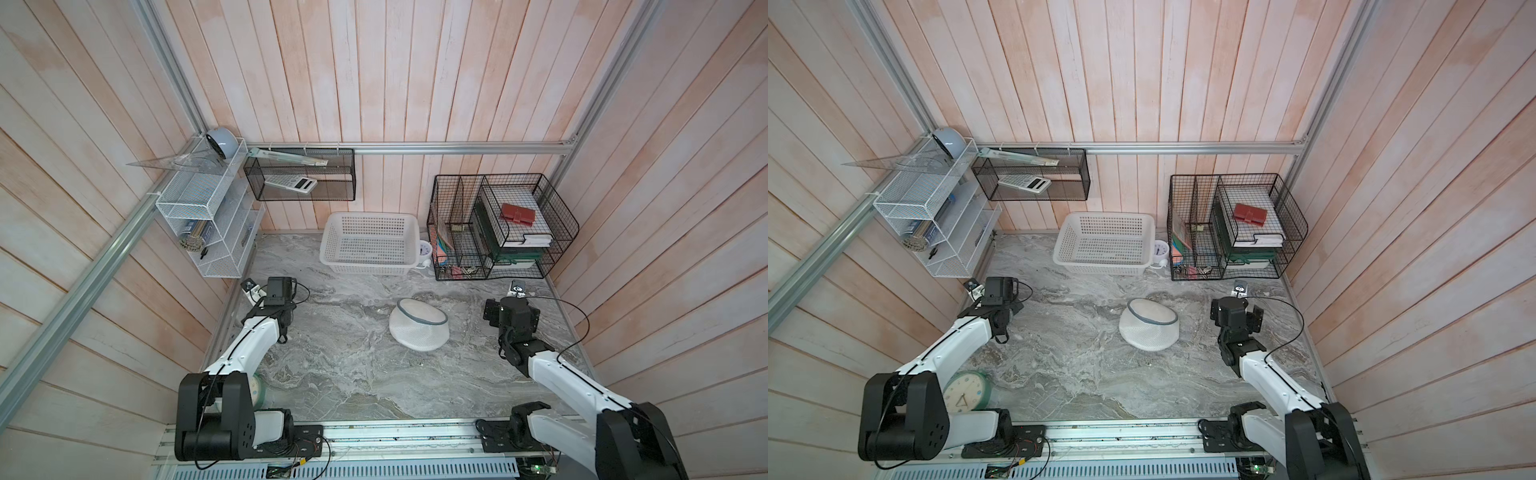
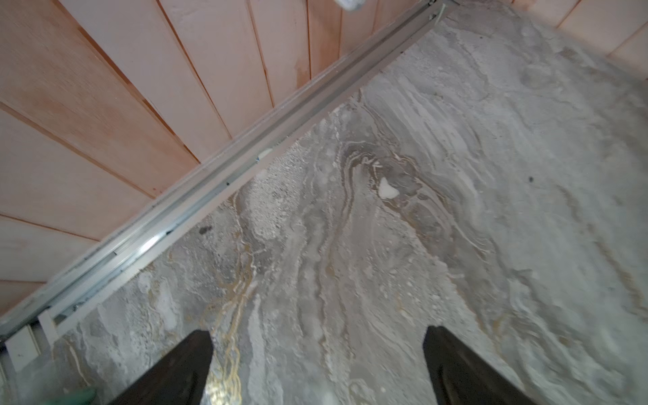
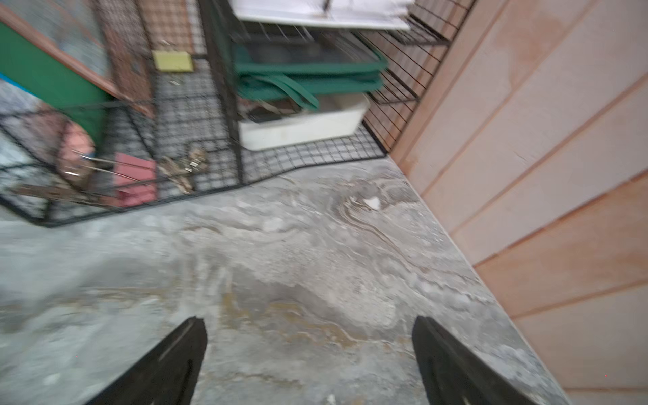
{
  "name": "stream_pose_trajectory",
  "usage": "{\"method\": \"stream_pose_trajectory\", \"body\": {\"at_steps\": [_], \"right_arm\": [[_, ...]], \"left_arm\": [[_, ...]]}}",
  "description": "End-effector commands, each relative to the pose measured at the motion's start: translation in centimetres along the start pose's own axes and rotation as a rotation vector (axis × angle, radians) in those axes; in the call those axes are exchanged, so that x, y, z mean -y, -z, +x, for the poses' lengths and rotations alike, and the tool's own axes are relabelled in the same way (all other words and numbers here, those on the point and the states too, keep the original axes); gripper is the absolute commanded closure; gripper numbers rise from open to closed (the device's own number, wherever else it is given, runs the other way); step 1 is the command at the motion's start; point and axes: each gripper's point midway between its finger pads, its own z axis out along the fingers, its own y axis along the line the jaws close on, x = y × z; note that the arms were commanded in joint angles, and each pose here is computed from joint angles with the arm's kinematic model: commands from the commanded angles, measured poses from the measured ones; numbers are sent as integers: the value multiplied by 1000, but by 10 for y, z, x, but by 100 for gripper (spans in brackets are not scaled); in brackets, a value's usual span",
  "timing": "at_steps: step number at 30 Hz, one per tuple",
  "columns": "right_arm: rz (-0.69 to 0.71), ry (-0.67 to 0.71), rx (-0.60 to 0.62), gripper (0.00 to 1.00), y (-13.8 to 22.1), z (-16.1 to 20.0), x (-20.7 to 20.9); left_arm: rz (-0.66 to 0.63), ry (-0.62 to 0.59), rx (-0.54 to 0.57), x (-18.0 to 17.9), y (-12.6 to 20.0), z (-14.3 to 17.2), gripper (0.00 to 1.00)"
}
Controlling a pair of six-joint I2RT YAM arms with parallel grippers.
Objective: Turn the laundry bag inside out
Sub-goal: Reset both arms
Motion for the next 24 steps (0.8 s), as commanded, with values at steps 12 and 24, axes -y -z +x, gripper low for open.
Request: {"method": "stream_pose_trajectory", "body": {"at_steps": [12, 24], "right_arm": [[-85, -43, 173, 2, -48, -15, -26], [-174, -19, 207, 2, -50, -13, -41]], "left_arm": [[316, -172, 543, 78, 11, -30, 0], [425, -178, 508, 84, 2, -18, 0]]}}
